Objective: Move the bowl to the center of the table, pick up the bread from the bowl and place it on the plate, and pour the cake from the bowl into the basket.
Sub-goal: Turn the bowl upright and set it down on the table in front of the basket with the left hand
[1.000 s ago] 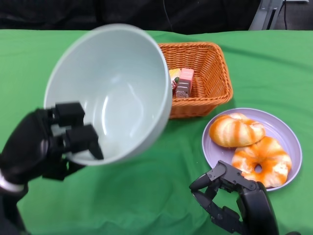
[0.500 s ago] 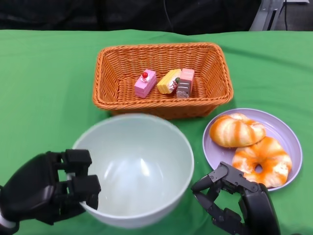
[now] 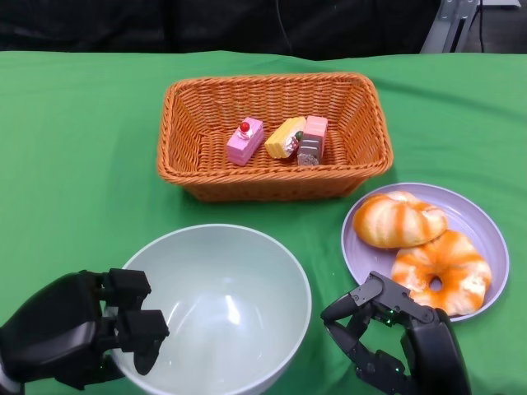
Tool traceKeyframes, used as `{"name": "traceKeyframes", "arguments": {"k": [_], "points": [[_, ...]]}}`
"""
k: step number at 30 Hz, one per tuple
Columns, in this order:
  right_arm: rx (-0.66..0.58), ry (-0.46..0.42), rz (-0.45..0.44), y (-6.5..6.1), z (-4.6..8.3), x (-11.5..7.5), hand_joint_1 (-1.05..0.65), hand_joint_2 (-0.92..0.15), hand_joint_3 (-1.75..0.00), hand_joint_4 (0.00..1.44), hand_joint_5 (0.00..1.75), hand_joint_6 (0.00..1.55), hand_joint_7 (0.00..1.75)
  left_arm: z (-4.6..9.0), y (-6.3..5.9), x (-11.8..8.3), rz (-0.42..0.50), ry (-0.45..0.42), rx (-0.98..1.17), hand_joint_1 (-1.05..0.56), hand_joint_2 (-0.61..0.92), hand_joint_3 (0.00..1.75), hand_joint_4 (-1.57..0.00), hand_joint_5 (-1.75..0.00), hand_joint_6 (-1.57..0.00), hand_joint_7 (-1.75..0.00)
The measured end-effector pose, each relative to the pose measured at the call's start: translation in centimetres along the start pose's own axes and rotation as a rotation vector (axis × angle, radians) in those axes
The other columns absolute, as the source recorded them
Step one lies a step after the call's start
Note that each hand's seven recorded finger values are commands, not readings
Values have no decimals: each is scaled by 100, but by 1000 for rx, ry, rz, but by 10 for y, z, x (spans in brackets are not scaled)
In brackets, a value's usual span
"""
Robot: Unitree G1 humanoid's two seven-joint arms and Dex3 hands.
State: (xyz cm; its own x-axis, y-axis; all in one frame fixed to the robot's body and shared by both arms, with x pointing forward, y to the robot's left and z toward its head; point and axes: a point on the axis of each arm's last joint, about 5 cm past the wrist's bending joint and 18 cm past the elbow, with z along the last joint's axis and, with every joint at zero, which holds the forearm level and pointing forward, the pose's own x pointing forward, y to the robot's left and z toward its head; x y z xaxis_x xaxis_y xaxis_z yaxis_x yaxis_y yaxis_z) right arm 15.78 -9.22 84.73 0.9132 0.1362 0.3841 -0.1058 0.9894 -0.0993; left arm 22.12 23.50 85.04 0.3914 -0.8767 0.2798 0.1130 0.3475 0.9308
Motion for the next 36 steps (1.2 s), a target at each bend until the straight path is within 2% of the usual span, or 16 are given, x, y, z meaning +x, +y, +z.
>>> {"name": "traceKeyframes", "arguments": {"k": [7, 13, 19, 22, 24, 26, 29, 30, 31, 33, 35, 36], "points": [[3, 3, 1, 1, 1, 0, -22, -71, -49, 80, 154, 73, 119, -3, 0, 11, -20, 18, 8, 4, 79, 10, -74, -175, -67, -167], [5, 3, 0, 2, 1, -1, -22, -71, -50, 80, 155, 73, 118, -2, -6, 20, -28, 36, -5, 7, 82, 10, -71, -175, -66, -165], [5, -7, 1, 2, 3, -1, -23, -70, -51, 80, 154, 73, 119, -3, -8, 27, -41, 58, 19, 0, 81, 9, -67, -175, -62, -166], [5, -5, 1, 2, 3, -1, -23, -71, -51, 80, 154, 72, 119, -5, -7, 30, -57, 80, 49, -2, 81, 6, -65, -175, -65, -157], [4, -1, 1, 2, 3, -1, -24, -70, -51, 80, 153, 72, 119, -6, -7, 33, -61, 87, 64, -3, 81, 3, -67, -170, -71, -145], [3, 2, 1, 2, 3, -1, -23, -70, -51, 80, 153, 73, 119, -6, -6, 36, -67, 91, 78, -5, 82, 2, -70, -159, -78, -127], [3, 6, 2, 2, 3, -1, -23, -70, -52, 79, 151, 72, 119, -7, -6, 39, -104, 97, 88, -14, 81, 0, -91, -100, -106, -49], [3, 6, 2, 2, 3, -1, -23, -70, -52, 80, 151, 72, 119, -6, -6, 41, -118, 94, 88, -18, 82, 0, -97, -74, -112, -25], [2, 6, 3, 2, 3, -1, -23, -70, -52, 80, 151, 73, 119, -6, -6, 42, -129, 92, 86, -20, 82, 0, -100, -58, -113, -14], [1, 5, 0, 3, 3, -1, -23, -69, -53, 80, 150, 73, 118, -5, -5, 43, -148, 92, 79, -31, 84, 0, -99, -25, -101, -3], [1, 5, -3, 3, 3, -1, -23, -69, -53, 80, 151, 73, 118, -3, -5, 42, -188, 90, 76, -45, 87, 1, -91, -9, -88, -1], [1, 5, -4, 3, 3, -2, -24, -69, -53, 80, 151, 73, 118, -3, -3, 42, -209, 94, 75, -55, 88, 1, -81, -4, -79, 0]]}}
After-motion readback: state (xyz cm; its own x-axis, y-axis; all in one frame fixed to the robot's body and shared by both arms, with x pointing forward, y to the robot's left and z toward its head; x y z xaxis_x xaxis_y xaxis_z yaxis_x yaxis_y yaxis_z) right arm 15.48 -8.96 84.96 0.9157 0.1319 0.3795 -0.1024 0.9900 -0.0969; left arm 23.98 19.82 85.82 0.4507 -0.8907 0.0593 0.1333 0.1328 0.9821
